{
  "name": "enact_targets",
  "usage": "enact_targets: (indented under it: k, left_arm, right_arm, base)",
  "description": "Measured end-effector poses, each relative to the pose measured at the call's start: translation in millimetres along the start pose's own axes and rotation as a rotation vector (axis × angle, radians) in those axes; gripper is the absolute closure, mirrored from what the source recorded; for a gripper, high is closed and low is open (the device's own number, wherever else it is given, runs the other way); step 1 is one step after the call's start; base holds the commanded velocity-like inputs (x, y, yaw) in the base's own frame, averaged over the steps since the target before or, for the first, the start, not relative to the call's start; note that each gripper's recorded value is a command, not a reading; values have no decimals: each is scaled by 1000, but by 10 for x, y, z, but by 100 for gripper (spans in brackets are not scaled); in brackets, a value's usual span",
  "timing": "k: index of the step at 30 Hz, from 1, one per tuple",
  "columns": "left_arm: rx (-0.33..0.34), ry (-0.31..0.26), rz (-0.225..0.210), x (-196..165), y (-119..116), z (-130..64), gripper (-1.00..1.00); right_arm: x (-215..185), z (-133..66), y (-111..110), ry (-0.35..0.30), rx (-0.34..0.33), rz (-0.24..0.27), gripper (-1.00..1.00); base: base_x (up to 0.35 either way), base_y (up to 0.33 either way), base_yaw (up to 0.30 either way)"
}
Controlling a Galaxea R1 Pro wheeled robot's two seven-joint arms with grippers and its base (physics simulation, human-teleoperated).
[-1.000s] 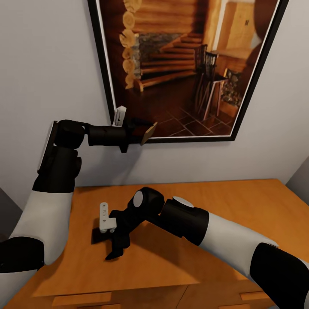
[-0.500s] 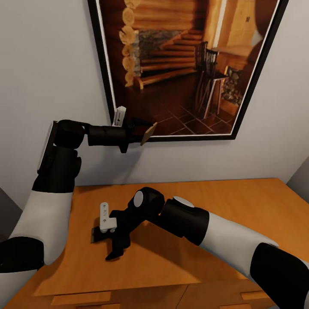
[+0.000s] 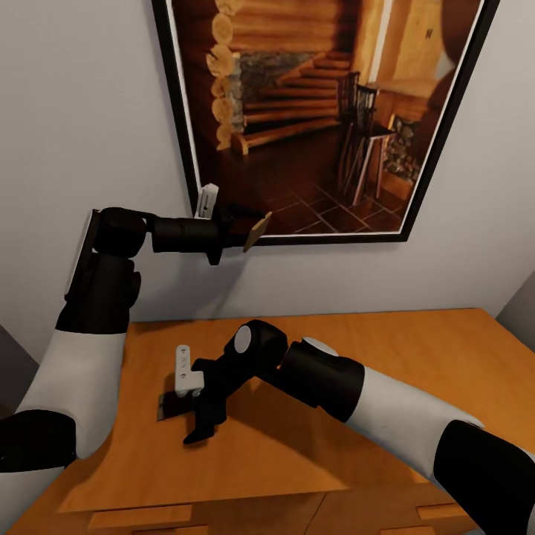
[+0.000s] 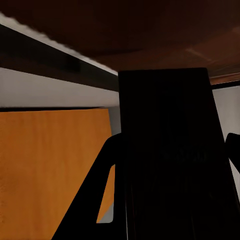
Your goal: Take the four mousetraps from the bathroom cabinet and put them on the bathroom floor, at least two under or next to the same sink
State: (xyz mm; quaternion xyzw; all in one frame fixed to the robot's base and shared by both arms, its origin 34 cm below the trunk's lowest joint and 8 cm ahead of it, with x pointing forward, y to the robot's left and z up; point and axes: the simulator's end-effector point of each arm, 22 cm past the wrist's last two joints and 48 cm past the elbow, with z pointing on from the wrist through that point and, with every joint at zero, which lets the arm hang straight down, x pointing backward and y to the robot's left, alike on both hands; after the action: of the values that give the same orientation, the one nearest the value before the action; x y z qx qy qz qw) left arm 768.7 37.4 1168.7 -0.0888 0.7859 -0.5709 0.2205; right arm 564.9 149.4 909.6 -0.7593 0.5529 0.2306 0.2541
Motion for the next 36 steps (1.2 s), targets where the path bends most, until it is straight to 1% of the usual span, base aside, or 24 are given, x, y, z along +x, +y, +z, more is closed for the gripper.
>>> enact_targets:
  k: [5,14,17,22,24,31,36]
  left_arm:
    - [0,0,0,0,0,0,100]
    - [1,1,0,3,-3,3,100]
    - [0,2,0,6,-1,7,100]
    - [0,3,0,11,-2,13,100]
    - [3,4,1,17,-12,13,100]
    - [27,6,0,24,-56,17,100]
    - [32,7,-1,28,-58,19,100]
  right_arm:
    - [-4,-34,-50,-8,11,9,-100]
    - [-15,-41,-60,-11,13,9,-100]
    - [16,-29,-75,-6,13,16,-100]
    - [148,21,-129,14,12,51,-100]
    - [165,26,-139,11,3,80,-100]
    - [187,20,-190,8,10,97,-100]
    - [219,13,-244,6,14,123,-100]
  base:
    - [0,0,0]
    - [0,0,0]
    - [0,0,0]
    - [0,0,0]
    - [0,0,0]
    - [0,0,0]
    - [0,0,0]
